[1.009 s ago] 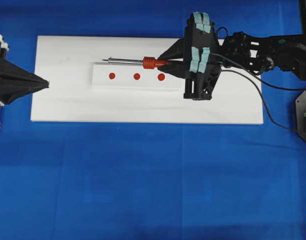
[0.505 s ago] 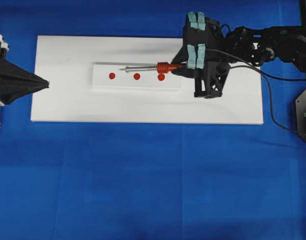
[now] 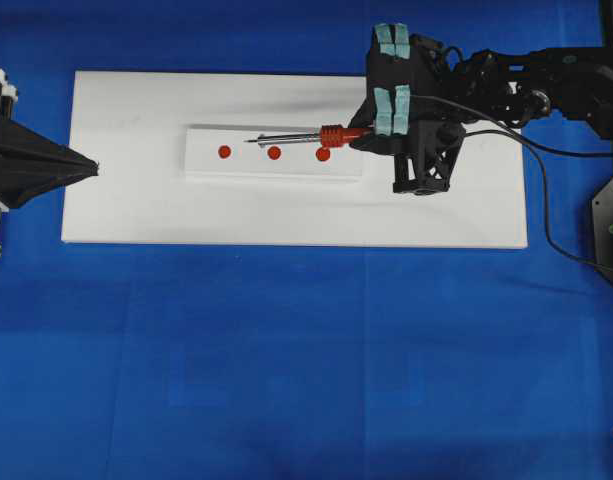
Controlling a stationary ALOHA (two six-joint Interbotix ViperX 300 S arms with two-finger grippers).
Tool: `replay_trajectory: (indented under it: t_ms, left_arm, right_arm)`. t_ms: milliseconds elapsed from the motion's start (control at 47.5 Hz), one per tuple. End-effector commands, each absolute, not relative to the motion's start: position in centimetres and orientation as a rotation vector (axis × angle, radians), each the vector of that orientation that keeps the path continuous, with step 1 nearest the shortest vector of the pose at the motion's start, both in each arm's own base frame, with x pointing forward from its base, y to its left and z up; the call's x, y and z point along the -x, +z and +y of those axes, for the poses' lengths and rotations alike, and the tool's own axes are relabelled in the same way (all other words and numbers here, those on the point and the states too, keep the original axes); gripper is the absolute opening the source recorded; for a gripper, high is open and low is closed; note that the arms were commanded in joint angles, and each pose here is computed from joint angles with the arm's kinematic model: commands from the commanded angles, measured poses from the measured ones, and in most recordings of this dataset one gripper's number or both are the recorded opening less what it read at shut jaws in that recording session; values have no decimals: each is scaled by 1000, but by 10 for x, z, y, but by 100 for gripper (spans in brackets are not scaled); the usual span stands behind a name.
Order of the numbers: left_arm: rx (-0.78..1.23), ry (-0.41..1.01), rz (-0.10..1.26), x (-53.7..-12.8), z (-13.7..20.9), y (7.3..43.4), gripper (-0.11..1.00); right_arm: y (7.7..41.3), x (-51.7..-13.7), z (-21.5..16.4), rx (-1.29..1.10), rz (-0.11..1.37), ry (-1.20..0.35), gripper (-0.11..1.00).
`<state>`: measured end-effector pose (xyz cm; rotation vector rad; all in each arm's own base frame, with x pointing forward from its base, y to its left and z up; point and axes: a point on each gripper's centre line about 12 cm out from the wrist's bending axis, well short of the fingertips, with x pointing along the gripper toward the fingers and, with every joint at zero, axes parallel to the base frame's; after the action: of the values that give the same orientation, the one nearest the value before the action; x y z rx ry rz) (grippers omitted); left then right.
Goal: Touch the tip of the soldering iron to the mark.
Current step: 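Carry the iron with the right gripper over the red-dot strip, then lower the iron tip onto the left red dot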
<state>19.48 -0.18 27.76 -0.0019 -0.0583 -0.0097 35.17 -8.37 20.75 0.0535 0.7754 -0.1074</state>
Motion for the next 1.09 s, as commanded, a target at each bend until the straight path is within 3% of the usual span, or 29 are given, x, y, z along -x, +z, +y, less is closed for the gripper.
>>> replay_trajectory:
  t_ms: [0, 673, 1073]
  left_arm:
    - [1, -15, -72, -197, -3, 282, 0]
    - [1, -15, -72, -197, -3, 282, 0]
    - [2, -14, -72, -197, -3, 282, 0]
  right_arm:
    - [226, -355, -86, -40, 720, -116, 6]
    - [225, -356, -86, -40, 719, -119, 6]
    - [201, -375, -92, -49, 764, -123, 6]
